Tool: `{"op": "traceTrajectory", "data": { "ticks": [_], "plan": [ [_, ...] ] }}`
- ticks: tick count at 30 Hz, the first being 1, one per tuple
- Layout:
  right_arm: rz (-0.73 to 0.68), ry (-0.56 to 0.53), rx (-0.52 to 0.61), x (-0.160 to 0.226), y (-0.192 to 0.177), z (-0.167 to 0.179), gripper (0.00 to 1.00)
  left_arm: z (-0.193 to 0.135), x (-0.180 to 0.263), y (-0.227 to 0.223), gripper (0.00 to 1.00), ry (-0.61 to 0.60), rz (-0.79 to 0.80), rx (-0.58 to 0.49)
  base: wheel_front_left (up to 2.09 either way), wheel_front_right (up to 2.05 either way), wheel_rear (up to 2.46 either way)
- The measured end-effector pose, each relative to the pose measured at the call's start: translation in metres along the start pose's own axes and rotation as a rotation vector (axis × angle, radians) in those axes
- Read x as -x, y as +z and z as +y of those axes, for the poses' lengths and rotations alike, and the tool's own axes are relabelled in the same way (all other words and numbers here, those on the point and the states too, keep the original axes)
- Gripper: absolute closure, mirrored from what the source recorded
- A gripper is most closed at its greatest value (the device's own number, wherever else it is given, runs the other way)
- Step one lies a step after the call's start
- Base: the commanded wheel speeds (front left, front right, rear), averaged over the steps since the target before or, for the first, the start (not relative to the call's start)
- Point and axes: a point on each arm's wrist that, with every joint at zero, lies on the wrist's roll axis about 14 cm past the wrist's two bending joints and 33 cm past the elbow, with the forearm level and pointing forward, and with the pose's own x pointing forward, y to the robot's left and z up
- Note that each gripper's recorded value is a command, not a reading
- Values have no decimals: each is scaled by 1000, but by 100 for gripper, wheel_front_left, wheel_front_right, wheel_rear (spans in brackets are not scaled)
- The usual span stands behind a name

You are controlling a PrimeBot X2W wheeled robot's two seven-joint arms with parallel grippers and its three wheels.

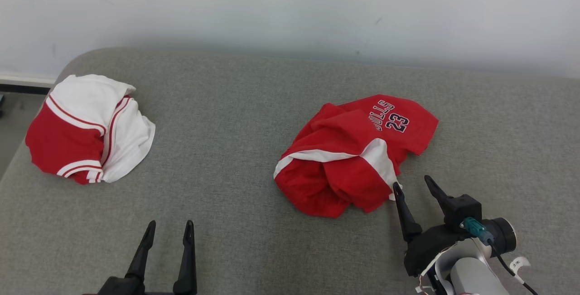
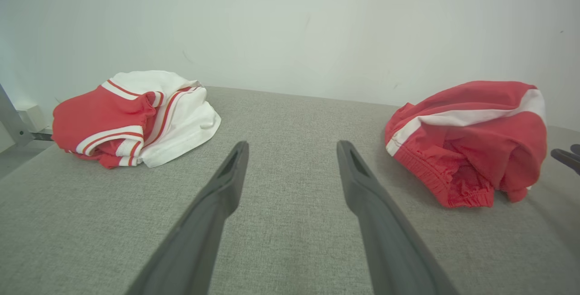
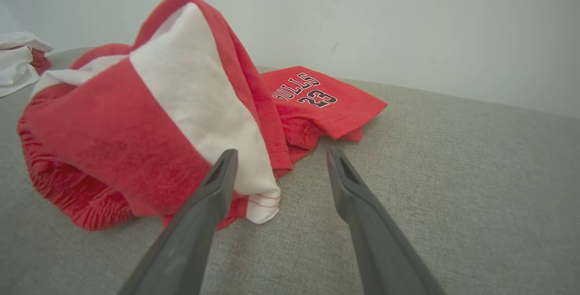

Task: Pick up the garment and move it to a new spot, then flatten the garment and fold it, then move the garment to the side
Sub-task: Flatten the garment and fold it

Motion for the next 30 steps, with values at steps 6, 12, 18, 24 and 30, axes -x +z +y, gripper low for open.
{"op": "traceTrajectory", "data": {
  "ticks": [6,12,18,24,30],
  "plan": [
    [104,39,18,-12,-28,7,0,6,4,-2,0,22,9,-2,0,0,0],
    [183,63,-6,-24,-48,15,51,16,6,-3,0,52,17,-9,0,0,0],
    [167,72,-20,-31,-42,19,100,23,9,-3,0,75,17,-13,0,0,0],
    [80,26,-15,-11,-23,-1,100,18,15,-5,0,65,20,2,0,0,0],
    [-36,-32,19,25,4,-26,100,1,7,-1,0,7,3,18,0,0,0]
  ]
}}
